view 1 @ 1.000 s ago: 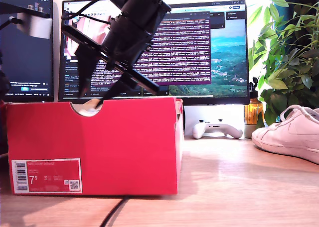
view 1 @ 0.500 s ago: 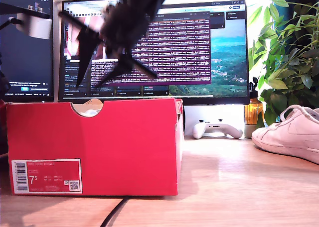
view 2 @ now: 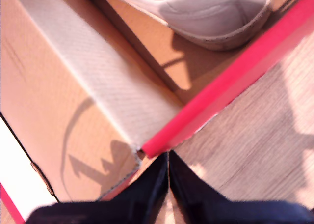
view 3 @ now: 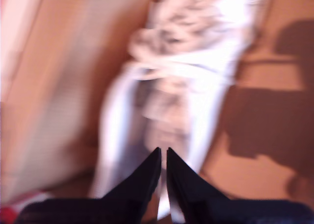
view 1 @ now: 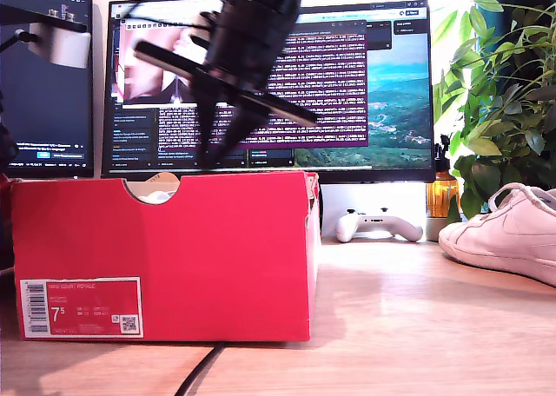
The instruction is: Pack the white shoes by picking the first shoe and placing it inside the red shoebox, left side, then picking and rotating the second shoe and placing it in the shoebox
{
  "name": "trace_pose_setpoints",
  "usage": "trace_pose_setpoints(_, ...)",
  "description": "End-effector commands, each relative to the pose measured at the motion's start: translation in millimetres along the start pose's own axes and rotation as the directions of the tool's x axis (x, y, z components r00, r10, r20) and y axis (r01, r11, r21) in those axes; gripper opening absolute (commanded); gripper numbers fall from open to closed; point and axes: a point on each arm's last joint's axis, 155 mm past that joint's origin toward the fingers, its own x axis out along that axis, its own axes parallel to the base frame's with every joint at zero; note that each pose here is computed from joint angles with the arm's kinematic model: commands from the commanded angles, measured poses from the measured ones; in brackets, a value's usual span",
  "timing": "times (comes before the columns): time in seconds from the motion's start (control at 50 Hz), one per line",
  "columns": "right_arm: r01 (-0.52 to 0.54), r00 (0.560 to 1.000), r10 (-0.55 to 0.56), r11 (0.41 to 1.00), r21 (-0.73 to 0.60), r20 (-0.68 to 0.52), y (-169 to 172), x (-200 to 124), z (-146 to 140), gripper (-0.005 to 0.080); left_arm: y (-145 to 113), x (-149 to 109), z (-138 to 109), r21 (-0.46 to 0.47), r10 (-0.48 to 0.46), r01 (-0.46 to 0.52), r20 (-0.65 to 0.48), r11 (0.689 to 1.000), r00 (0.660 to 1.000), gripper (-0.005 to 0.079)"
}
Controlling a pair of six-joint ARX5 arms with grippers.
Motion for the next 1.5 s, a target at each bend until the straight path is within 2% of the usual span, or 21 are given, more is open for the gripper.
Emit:
trace_pose_setpoints(0.0,0.045,0.999,-0.045,0.998,-0.049,-0.013,-8,-3,-5,-0.0011,-2,4,-3,0.003,-0.004,0.004,-0.011,1.0,1.0,-0.0019)
trace_pose_setpoints(0.08,0.089,0.995,-0.091,0.993,-0.073,-0.027,-18,-3,-10,-0.0011,-2,4,-3,0.002,-0.003,0.003,-0.01,1.0,1.0,-0.0019)
trace_pose_setpoints(0.22,0.084,0.996,-0.086,0.994,-0.073,-0.013,-16,-1,-6,-0.0011,-2,4,-2,0.002,-0.003,0.003,-0.008,1.0,1.0,-0.0019)
trace_pose_setpoints(0.4,0.111,0.988,-0.118,0.991,-0.069,-0.102,-25,26,-25,-0.0011,-2,4,-2,0.002,-0.003,0.003,-0.008,1.0,1.0,-0.0019)
trace_pose_setpoints(0.5,0.073,0.982,-0.082,0.996,-0.06,-0.172,-19,42,-40,-0.0011,-1,4,-2,0.002,-0.002,0.002,-0.008,1.0,1.0,-0.0019)
trace_pose_setpoints(0.6,0.037,0.982,-0.045,0.998,-0.049,-0.183,-7,50,-44,-0.0011,-1,4,-2,0.001,-0.002,0.002,-0.006,1.0,1.0,-0.0019)
trace_pose_setpoints(0.68,0.008,0.984,-0.016,0.999,-0.047,-0.175,3,52,-43,-0.0011,-1,4,-1,0.001,-0.002,0.002,-0.005,1.0,1.0,-0.0019)
trace_pose_setpoints(0.86,-0.148,0.978,0.149,0.989,0.02,-0.147,39,51,-33,-0.0011,-1,4,-2,0.001,-0.002,0.002,-0.006,1.0,1.0,-0.0019)
trace_pose_setpoints(0.96,-0.19,0.97,0.193,0.981,0.037,-0.145,48,50,-31,-0.0011,-1,4,-2,0.001,-0.002,0.002,-0.006,1.0,1.0,-0.0019)
trace_pose_setpoints(1.14,-0.14,0.971,0.139,0.99,0.009,-0.194,35,50,-44,-0.0011,-1,4,-2,0.002,-0.002,0.002,-0.008,1.0,1.0,-0.0019)
trace_pose_setpoints(1.28,-0.028,0.99,0.024,0.999,-0.033,-0.142,14,53,-35,-0.0011,-2,4,-4,0.004,-0.004,0.004,-0.015,1.0,1.0,-0.0019)
trace_pose_setpoints(1.48,0.071,0.992,-0.081,0.992,-0.108,-0.094,-7,53,-26,-0.0011,-3,4,-7,0.008,-0.008,0.008,-0.028,1.0,1.0,-0.0019)
